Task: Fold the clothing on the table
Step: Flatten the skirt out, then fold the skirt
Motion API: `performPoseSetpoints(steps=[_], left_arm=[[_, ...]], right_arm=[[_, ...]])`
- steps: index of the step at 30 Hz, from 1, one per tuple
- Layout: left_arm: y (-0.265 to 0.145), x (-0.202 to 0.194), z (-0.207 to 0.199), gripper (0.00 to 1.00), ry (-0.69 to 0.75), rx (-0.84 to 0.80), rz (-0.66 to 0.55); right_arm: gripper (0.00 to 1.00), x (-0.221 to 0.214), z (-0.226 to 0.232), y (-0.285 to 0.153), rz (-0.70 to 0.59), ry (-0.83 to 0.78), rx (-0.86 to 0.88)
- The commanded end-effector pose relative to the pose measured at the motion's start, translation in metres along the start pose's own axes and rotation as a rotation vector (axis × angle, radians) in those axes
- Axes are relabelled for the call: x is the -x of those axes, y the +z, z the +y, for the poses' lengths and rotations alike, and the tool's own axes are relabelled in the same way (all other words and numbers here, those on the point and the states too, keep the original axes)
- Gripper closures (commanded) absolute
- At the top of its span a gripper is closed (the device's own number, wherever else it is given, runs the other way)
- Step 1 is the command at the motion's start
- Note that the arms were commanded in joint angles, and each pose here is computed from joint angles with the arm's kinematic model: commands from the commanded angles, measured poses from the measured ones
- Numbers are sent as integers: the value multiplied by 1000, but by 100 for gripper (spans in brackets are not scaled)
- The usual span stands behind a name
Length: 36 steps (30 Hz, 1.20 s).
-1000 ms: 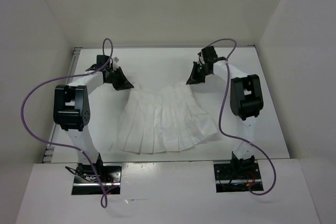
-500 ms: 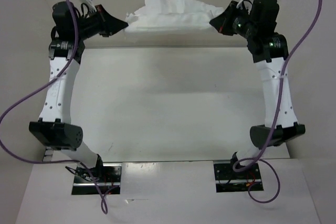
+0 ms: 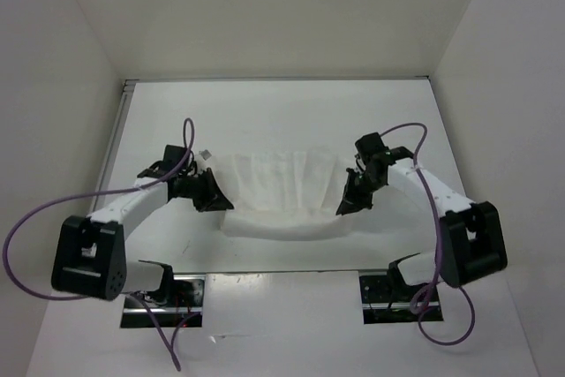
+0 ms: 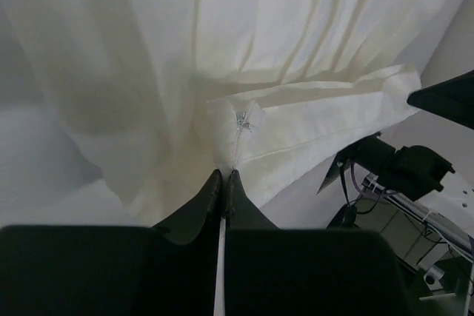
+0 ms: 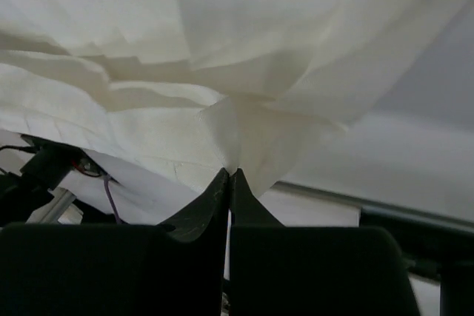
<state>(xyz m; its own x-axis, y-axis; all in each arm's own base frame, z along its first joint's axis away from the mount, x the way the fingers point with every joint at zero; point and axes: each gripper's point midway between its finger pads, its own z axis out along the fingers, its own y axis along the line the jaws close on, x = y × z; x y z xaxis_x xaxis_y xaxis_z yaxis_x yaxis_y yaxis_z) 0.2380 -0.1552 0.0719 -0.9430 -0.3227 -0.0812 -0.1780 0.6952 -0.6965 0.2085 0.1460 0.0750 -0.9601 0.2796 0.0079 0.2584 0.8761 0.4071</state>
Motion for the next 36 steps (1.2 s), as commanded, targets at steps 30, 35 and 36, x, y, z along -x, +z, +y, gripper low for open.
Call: performPoseSetpoints(steps=[30, 35, 36], left_arm=[[-234, 282, -259, 100, 588, -248, -807], [-149, 241, -159, 100, 415, -160, -664], [-131, 231, -136, 100, 371, -129, -622]], right_arm=[[100, 234, 146, -356, -1164, -128, -13], [100, 181, 146, -235, -909, -252, 10], [100, 175, 145, -212, -859, -229, 54]])
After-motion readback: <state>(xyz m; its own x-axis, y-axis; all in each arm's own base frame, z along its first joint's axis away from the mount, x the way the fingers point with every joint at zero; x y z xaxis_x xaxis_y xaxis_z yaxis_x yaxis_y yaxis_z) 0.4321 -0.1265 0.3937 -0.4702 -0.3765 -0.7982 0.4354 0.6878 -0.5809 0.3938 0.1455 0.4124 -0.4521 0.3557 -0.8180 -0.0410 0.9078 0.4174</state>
